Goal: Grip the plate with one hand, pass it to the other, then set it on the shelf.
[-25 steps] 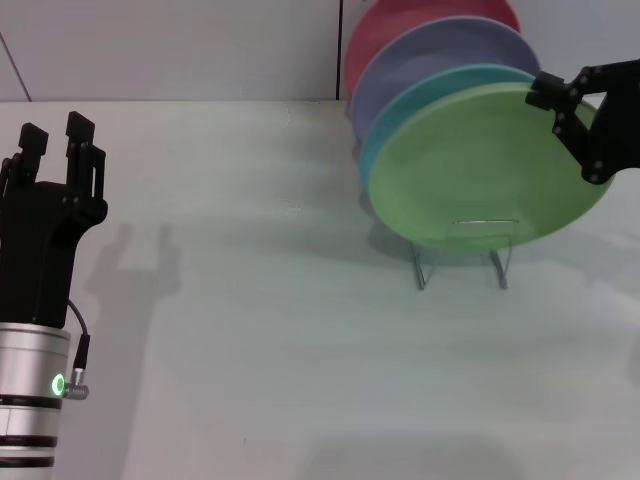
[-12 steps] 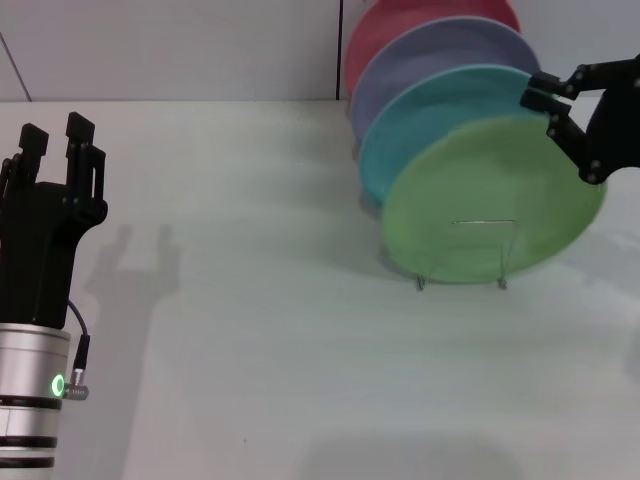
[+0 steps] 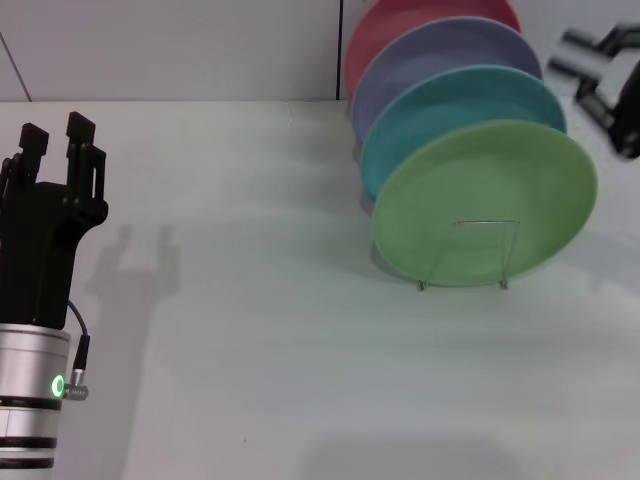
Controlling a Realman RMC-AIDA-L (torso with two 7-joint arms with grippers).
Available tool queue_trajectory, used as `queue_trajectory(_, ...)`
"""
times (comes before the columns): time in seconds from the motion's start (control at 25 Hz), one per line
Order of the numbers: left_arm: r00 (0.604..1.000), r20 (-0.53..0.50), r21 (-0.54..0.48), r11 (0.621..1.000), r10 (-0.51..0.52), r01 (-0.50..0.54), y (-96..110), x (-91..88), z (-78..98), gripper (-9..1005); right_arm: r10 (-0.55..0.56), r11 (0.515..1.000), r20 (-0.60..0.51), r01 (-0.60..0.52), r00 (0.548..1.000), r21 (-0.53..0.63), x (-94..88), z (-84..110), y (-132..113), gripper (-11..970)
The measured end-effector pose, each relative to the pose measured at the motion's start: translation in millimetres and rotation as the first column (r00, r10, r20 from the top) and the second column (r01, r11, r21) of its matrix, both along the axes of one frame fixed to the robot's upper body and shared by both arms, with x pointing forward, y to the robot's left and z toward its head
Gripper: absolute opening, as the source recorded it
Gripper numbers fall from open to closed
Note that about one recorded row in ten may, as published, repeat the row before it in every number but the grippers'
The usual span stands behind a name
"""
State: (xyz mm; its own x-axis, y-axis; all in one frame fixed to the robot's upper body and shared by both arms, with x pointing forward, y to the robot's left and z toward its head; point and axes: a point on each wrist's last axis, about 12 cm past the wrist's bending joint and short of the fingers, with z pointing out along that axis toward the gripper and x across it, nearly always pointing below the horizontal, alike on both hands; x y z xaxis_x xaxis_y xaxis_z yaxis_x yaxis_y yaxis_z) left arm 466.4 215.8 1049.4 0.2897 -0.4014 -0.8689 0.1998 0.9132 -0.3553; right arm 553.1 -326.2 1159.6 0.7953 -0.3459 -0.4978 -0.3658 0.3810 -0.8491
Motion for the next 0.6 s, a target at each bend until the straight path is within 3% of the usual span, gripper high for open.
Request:
queue_trajectory(0.08,1.0,0.006,0.018,1.0,-0.003,0.002,1,0.2,-0.1,516,0.0,0.98,-0.04,0.008,0.999,0.2,-7.5,17.4,-14,151)
queue_trajectory(0.12,1.0,0.006,0.018,1.0,-0.003,0.002,1,0.2,-0.1,517,0.0,0.98,-0.04,0.008,0.999,0.2,-7.5,17.4,-14,151)
queue_trajectory(0.2,1.0,0.012,0.039,0.999,-0.004,0.004,3,0.4,-0.7,517,-0.03,0.933,-0.058,0.049,0.998,0.357,-14.2,25.0,-29,152)
queue_trajectory(0.36,1.0,0.023,0.087,0.996,-0.012,0.01,9,1.4,-2.0,518,-0.136,0.776,-0.195,0.227,0.971,0.589,-20.2,19.1,-62,152)
queue_trajectory(0.44,1.0,0.025,0.115,0.993,-0.006,0.003,13,2.1,-3.0,519,-0.178,0.699,-0.292,0.33,0.94,0.635,-21.4,10.3,-76,153)
queue_trajectory(0.48,1.0,0.026,0.13,0.992,-0.003,-0.001,15,2.4,-3.6,519,-0.205,0.629,-0.393,0.428,0.897,0.649,-22.8,0.2,-88,153)
queue_trajectory(0.52,1.0,0.027,0.153,0.988,0.0,-0.004,18,2.9,-4.5,520,-0.205,0.629,-0.393,0.428,0.897,0.649,-22.8,0.2,-88,174)
queue_trajectory(0.6,1.0,0.028,0.179,0.984,0.002,-0.007,21,3.5,-5.8,520,-0.22,0.564,-0.475,0.509,0.852,0.65,-25.5,-9.5,-98,216)
